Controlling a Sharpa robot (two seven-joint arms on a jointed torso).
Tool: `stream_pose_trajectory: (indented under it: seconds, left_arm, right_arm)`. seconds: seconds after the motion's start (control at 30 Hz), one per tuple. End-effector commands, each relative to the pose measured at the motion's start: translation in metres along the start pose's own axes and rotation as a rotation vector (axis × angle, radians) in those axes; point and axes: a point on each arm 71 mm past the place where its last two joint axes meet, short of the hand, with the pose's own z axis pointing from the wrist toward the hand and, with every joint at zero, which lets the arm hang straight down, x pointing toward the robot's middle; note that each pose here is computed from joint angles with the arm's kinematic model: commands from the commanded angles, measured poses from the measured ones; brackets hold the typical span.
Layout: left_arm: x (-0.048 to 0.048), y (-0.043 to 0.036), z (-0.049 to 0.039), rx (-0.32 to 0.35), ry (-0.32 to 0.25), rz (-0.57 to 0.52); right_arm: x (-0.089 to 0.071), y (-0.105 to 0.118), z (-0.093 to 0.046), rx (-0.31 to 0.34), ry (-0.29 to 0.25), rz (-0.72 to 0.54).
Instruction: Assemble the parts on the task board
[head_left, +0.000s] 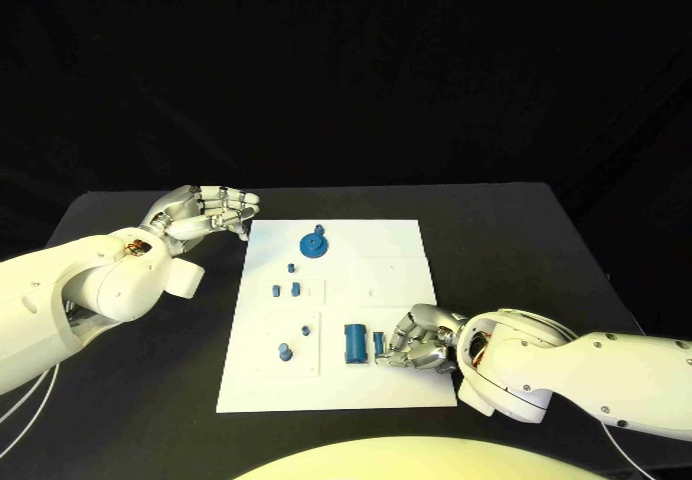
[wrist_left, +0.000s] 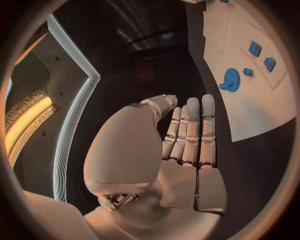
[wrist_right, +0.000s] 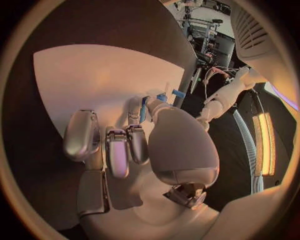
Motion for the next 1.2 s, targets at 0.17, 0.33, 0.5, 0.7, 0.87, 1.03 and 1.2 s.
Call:
stream_pose_trajectory:
  seconds: [0.17,0.33,0.5,0.7,0.87,1.03,1.2]
  left_arm:
    - [0.0017,-0.0006,0.0004,0.004,0.016,-0.009]
    - [0.0019,-0.0006,0.0005,0.004,0.017,-0.009]
    - [0.002,-0.0004,0.0008,0.003,0.017,-0.009]
    - [0.002,0.0006,0.0016,0.003,0.017,-0.009]
    - [0.0016,0.0021,0.0021,0.001,0.014,-0.011]
    - [0.0026,0.0037,0.0033,-0.001,0.014,-0.014]
    - [0.0036,0.006,0.0041,-0.004,0.015,-0.017]
  right_arm:
    - [-0.001,-0.001,0.001,0.002,-0.025,-0.017]
    - [-0.002,-0.001,0.001,-0.005,-0.035,-0.001]
    - [-0.003,0.0,0.001,-0.021,-0.037,0.015]
    - [-0.003,0.001,0.0,-0.04,-0.035,0.026]
    - [-0.006,0.002,-0.001,-0.074,-0.044,0.038]
    - [-0.021,0.006,0.001,-0.151,-0.087,0.044]
    - [-0.044,0.008,0.004,-0.208,-0.164,0.057]
